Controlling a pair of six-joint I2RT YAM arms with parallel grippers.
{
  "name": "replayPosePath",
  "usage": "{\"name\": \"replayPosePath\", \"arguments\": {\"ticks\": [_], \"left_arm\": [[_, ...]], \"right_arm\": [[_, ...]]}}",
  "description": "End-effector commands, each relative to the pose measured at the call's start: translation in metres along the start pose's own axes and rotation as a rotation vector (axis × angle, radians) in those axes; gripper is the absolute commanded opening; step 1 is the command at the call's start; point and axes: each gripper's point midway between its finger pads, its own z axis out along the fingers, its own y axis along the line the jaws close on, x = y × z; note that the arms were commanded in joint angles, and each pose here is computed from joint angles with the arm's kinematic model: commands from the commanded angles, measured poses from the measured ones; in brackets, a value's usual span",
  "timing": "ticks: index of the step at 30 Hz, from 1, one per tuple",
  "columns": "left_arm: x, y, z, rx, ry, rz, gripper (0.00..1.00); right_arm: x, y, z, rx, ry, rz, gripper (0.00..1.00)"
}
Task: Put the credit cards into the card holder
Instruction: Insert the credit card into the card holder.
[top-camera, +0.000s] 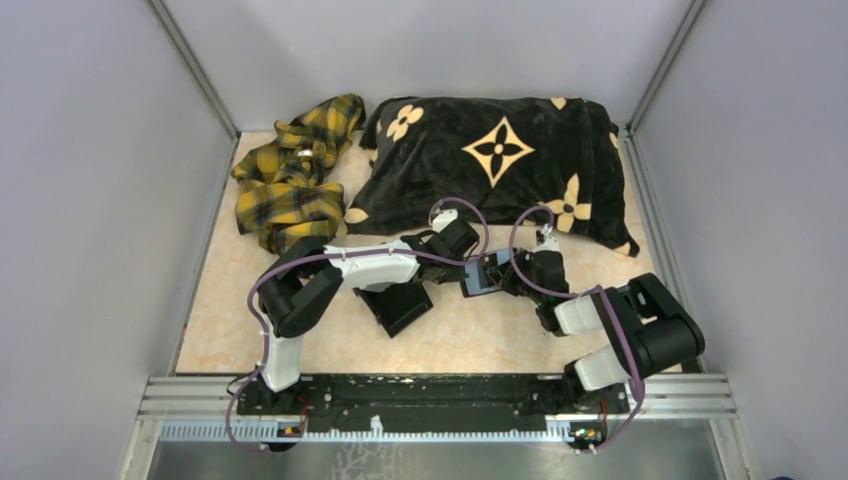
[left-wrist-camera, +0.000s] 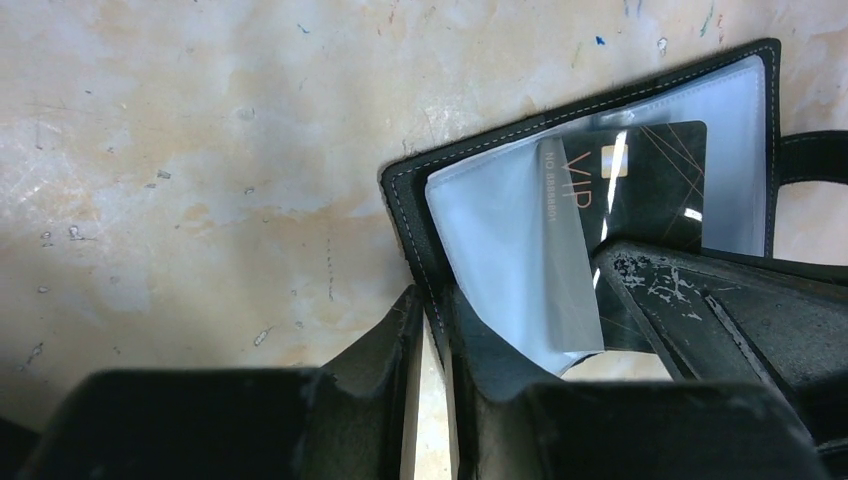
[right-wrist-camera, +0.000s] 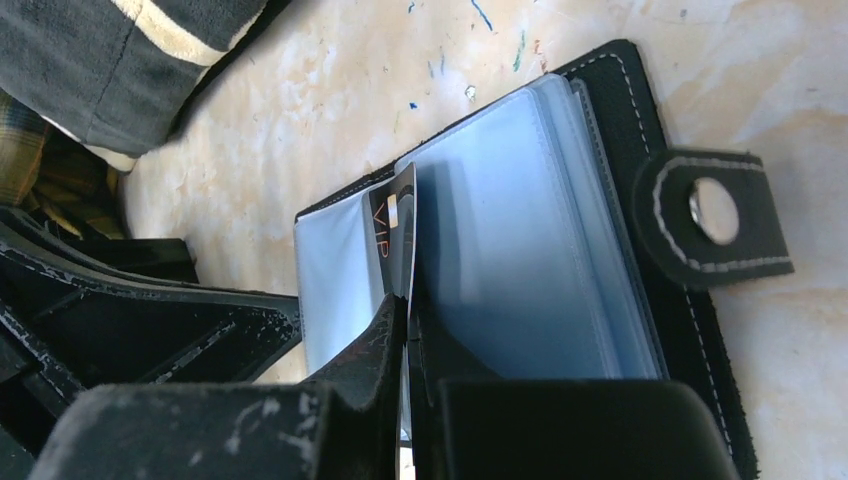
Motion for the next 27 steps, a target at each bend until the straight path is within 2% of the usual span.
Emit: {"name": "replayPosePath", "arguments": {"ticks": [1, 16, 27], "left_arm": [[0.043, 0.059, 0.006, -0.194, 0.118, 0.07, 0.21], [0.042, 0.065, 0.012, -0.229, 0.105, 0.076, 0.21], [0.038, 0.068, 0.01, -0.248, 0.087, 0.069, 0.21]], "right_arm": [[0.055, -0.036, -0.006, 0.126, 0.193, -0.018, 0.0], [0.074, -0.054, -0.024, 0.206, 0.246, -0.07, 0.0], [0.06, -0.034, -0.037, 0.164, 0.216, -0.057, 0.0]]}}
